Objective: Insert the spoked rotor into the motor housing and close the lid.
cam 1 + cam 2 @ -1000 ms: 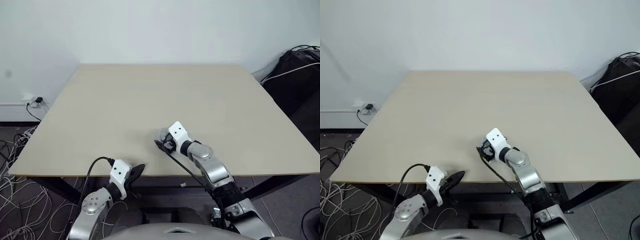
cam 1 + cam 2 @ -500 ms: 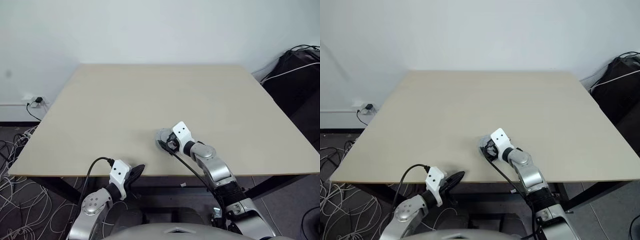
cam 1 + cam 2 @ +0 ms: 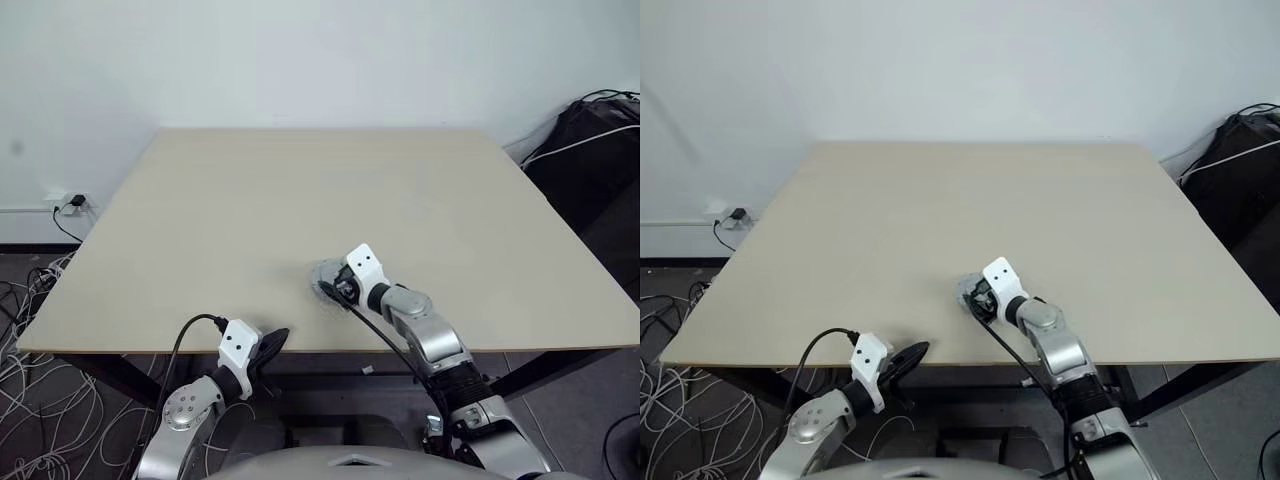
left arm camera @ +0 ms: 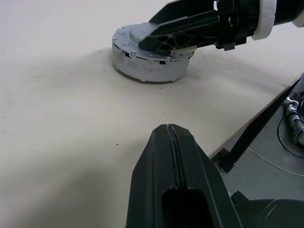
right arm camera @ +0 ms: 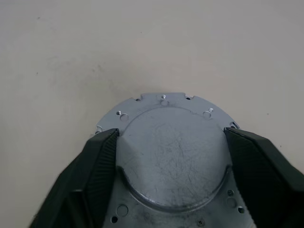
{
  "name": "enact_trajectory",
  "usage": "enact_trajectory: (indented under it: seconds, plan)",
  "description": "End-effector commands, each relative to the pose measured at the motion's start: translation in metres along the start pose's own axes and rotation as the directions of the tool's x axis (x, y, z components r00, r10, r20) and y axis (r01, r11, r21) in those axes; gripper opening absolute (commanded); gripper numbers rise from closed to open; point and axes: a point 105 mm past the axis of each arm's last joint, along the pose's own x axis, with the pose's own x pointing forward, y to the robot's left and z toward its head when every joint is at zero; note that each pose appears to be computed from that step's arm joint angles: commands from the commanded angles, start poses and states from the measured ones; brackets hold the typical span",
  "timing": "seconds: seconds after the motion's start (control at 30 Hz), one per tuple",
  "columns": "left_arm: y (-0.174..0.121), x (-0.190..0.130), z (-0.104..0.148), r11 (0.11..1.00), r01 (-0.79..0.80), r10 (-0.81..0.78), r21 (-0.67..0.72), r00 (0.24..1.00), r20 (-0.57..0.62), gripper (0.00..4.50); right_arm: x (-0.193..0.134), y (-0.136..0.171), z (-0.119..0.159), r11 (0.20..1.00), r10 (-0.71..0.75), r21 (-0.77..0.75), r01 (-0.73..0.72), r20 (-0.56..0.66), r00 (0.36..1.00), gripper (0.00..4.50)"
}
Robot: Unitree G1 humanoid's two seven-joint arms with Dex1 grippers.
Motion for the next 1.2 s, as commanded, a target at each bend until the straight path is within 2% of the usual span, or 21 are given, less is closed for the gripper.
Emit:
enact_trajectory:
  seconds: [0.03,0.27,0.6,0.9,1.07,1.2]
  plan:
    - [0.001,0.001,0.009,1.0,0.002,-0.002,0.014,0.999,0.041,0.0,0.001,-0.001,0.007,1.0,0.004,0.006,-0.004,0.013,1.0,3.2]
    - [0.002,0.001,0.008,1.0,0.002,-0.003,0.014,0.999,0.042,0.0,0.0,0.0,0.011,1.0,0.013,-0.005,-0.013,0.018,1.0,3.2]
    - [0.002,0.002,0.006,1.0,0.002,-0.002,0.013,0.999,0.043,0.0,0.0,0.001,0.008,0.996,0.037,-0.074,-0.04,-0.041,0.998,3.2]
    - [0.002,0.001,0.005,1.0,-0.002,0.001,0.009,0.999,0.042,0.0,0.004,-0.003,0.01,1.0,-0.017,0.014,0.018,-0.029,0.999,3.2]
    - [0.002,0.001,0.005,1.0,-0.001,0.001,0.01,0.999,0.041,0.0,0.004,-0.012,0.003,0.995,-0.072,0.069,0.078,-0.086,0.994,3.2]
    - [0.002,0.001,0.005,1.0,0.0,0.0,0.01,0.999,0.041,0.0,0.004,-0.012,0.001,0.996,-0.075,0.043,0.08,-0.107,0.991,3.2]
